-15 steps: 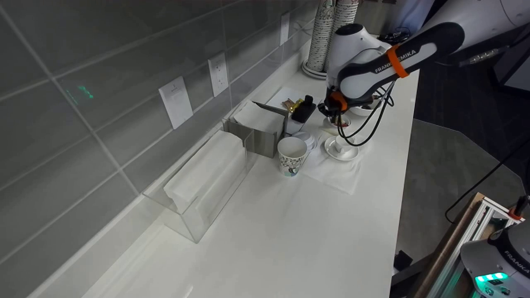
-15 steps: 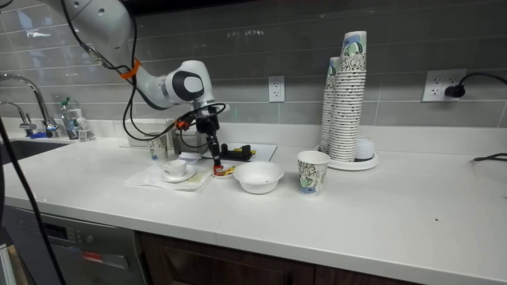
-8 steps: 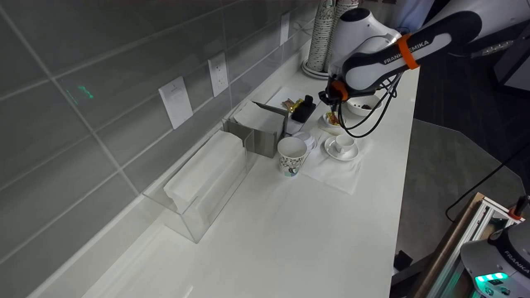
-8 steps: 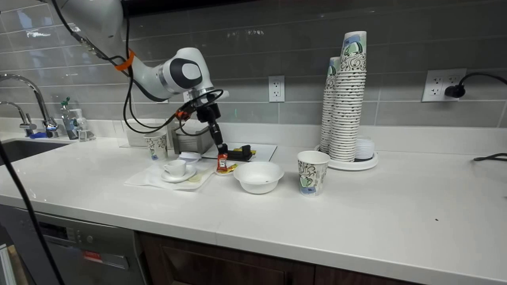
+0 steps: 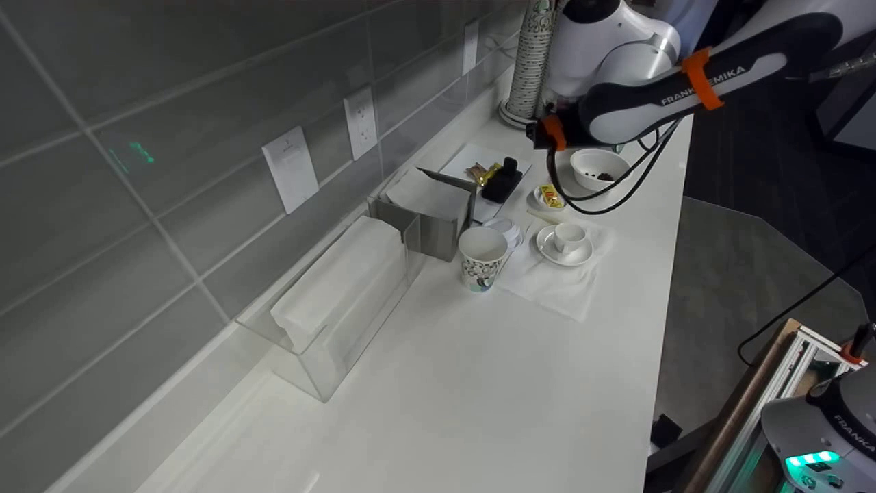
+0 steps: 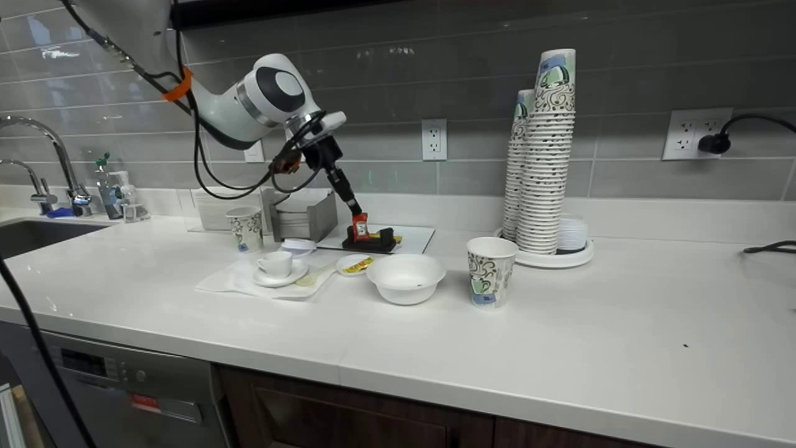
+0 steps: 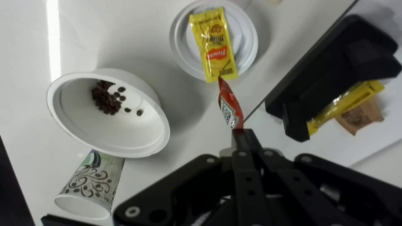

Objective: Pick the brown condiment packet from the small white plate in the middle and put it on the white tray, pick the yellow condiment packet from the small white plate in the middle and put it on the white tray, pick the red condiment packet from the small white plate and put it on the white tray

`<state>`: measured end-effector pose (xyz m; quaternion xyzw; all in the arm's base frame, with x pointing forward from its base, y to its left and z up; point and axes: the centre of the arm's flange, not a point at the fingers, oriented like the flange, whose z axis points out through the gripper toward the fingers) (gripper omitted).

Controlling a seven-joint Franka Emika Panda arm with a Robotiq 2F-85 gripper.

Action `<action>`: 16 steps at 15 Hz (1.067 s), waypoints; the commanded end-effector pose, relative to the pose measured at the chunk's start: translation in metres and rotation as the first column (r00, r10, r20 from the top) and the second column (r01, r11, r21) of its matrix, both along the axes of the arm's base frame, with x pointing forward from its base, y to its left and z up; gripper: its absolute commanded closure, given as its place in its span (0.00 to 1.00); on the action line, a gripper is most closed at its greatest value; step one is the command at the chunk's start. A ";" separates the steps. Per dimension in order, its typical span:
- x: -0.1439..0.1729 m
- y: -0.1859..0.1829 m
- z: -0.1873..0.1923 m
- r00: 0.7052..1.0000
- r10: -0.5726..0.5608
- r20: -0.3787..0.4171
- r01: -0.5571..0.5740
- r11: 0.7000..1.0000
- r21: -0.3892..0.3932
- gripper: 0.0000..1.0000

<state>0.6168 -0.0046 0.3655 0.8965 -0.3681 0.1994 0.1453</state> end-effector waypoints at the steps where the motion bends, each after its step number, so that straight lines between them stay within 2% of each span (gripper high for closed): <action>1: -0.004 0.008 0.009 0.982 -0.022 0.188 0.031 0.999 -0.044 1.00; 4: 0.006 0.010 0.009 0.948 -0.016 0.317 0.019 1.000 -0.008 1.00; 6: 0.014 0.006 0.010 0.923 -0.026 0.385 0.008 0.999 0.047 1.00; 12: 0.037 -0.014 0.000 0.855 -0.051 0.515 -0.064 0.977 0.202 1.00; 16: 0.050 -0.023 -0.008 0.822 -0.052 0.567 -0.116 0.959 0.257 1.00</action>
